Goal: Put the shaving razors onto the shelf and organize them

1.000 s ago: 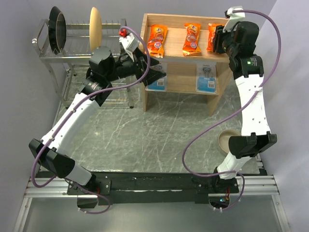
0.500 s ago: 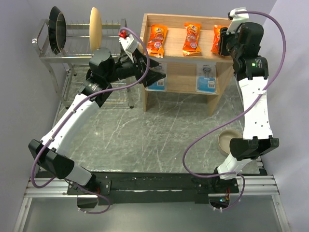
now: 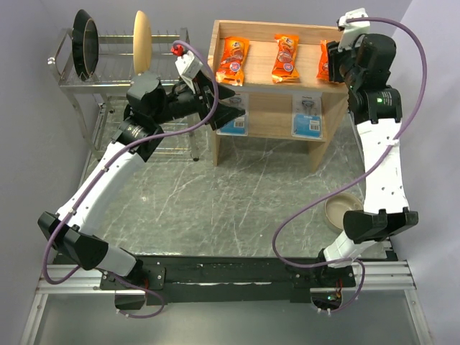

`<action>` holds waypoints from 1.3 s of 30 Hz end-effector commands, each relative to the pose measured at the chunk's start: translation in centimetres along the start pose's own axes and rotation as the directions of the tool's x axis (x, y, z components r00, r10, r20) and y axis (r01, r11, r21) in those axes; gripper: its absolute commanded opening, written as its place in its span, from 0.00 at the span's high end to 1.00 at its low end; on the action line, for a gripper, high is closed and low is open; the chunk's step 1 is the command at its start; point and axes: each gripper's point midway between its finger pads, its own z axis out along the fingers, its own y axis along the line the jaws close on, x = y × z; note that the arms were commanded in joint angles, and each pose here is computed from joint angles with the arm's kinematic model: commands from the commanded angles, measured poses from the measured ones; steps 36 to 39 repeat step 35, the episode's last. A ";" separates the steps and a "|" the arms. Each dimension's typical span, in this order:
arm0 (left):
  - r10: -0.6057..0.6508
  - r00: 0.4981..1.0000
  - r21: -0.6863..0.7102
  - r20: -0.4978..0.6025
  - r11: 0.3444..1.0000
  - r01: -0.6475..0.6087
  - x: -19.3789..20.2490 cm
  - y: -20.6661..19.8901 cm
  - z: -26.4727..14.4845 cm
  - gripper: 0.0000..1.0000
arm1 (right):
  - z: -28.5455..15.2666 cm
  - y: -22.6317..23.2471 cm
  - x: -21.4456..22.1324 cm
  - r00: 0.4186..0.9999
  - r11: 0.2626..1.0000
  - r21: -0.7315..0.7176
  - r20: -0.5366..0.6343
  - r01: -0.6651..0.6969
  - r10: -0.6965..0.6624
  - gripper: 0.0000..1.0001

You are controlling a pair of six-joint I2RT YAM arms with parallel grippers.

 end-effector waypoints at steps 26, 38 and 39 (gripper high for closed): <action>0.102 0.984 -0.608 -0.144 0.775 -0.170 5.9 11.9 -13.5 0.01 | -17.6 7.7 10.5 0.919 0.903 -0.193 -0.170 -0.385 0.355 0.00; 0.030 0.993 -0.727 -0.113 0.679 -0.103 7.5 15.7 -18.2 0.00 | -18.2 5.5 11.9 0.901 0.915 -0.038 -0.191 -0.403 0.389 0.00; 0.030 0.993 -0.727 -0.113 0.679 -0.103 7.5 15.7 -18.2 0.00 | -18.2 5.5 11.9 0.901 0.915 -0.038 -0.191 -0.403 0.389 0.00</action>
